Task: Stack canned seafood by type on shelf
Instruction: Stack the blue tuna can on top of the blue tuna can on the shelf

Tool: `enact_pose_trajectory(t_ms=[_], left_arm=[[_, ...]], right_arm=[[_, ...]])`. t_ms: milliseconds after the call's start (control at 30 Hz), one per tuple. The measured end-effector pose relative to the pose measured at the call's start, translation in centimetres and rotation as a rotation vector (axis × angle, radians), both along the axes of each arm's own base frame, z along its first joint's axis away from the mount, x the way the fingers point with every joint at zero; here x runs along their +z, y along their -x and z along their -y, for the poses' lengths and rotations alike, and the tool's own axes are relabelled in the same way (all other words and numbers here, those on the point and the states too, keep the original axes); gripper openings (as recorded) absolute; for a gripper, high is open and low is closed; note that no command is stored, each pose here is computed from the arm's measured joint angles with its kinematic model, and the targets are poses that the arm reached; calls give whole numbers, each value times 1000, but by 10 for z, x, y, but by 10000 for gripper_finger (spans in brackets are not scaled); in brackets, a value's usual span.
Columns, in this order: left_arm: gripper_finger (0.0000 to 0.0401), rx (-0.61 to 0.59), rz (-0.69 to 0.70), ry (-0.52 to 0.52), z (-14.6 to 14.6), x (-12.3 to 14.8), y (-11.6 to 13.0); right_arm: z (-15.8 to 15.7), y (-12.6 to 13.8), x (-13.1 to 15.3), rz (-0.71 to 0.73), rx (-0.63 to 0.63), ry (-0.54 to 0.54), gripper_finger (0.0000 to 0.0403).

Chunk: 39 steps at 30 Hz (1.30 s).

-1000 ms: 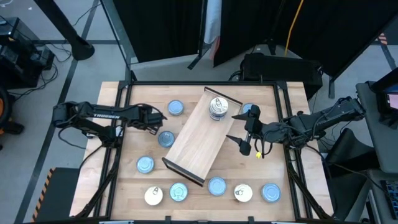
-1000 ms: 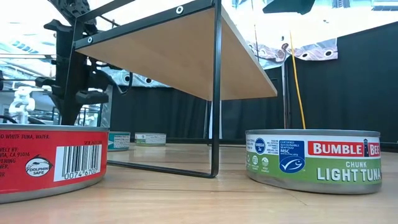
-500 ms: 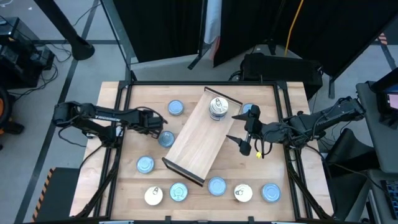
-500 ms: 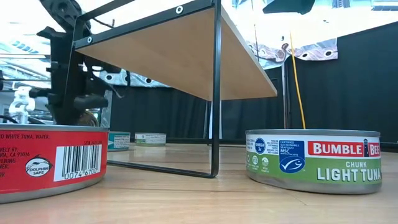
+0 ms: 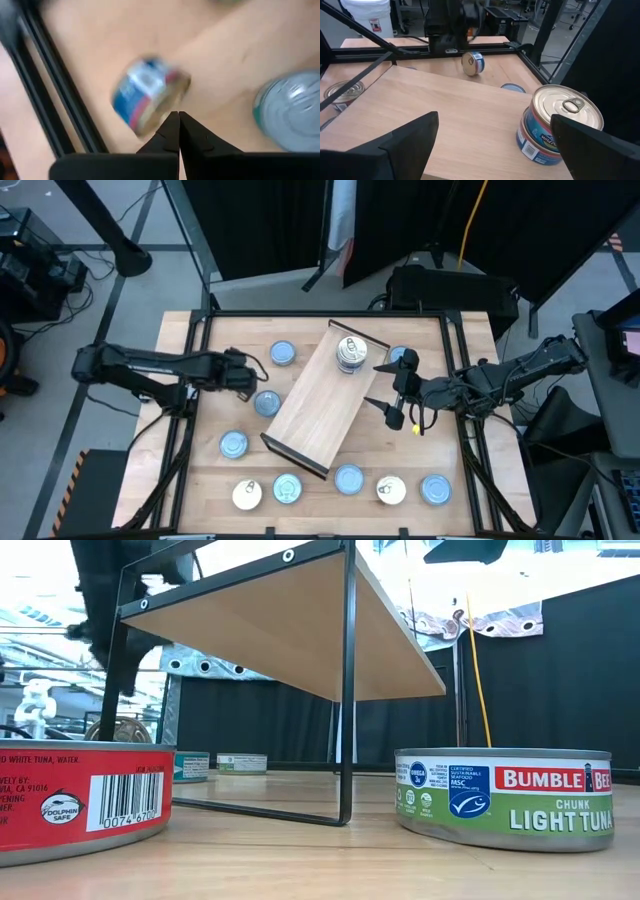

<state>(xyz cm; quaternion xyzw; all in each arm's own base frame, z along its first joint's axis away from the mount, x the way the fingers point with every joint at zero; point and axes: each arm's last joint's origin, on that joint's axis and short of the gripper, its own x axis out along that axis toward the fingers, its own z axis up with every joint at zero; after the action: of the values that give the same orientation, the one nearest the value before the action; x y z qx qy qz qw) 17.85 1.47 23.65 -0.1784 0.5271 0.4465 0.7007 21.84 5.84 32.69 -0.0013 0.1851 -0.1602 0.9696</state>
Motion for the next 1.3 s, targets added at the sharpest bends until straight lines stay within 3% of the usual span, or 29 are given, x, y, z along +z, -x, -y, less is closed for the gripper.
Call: enact_pose_trajectory(t_ms=[67,133,267,467,633,867,1033,1300], left_arm=[[25,-79,3,-16,-2,10,2],[57,-118,8,36,-6,16,4],[147,-188,-27,127,-15,17,10],[287,-256,-61,165,-28,16,12],[362,-288,-101,140,-34,12,14],[383,-322,-194,113,-39,-9,21],[383,-358,-180,70,-47,-17,18],[383,-341,-210,125,-64,-27,14]], right_arm=[[0,0,0,-7,6,15,377],[0,0,0,-12,9,23,377],[0,0,0,-14,10,26,377],[-1,0,-1,-17,56,-7,377],[-3,0,-1,-16,90,-49,377],[-3,-1,0,-10,91,-53,377],[-3,-1,0,-10,91,-54,377],[-3,-1,0,-10,91,-53,377]])
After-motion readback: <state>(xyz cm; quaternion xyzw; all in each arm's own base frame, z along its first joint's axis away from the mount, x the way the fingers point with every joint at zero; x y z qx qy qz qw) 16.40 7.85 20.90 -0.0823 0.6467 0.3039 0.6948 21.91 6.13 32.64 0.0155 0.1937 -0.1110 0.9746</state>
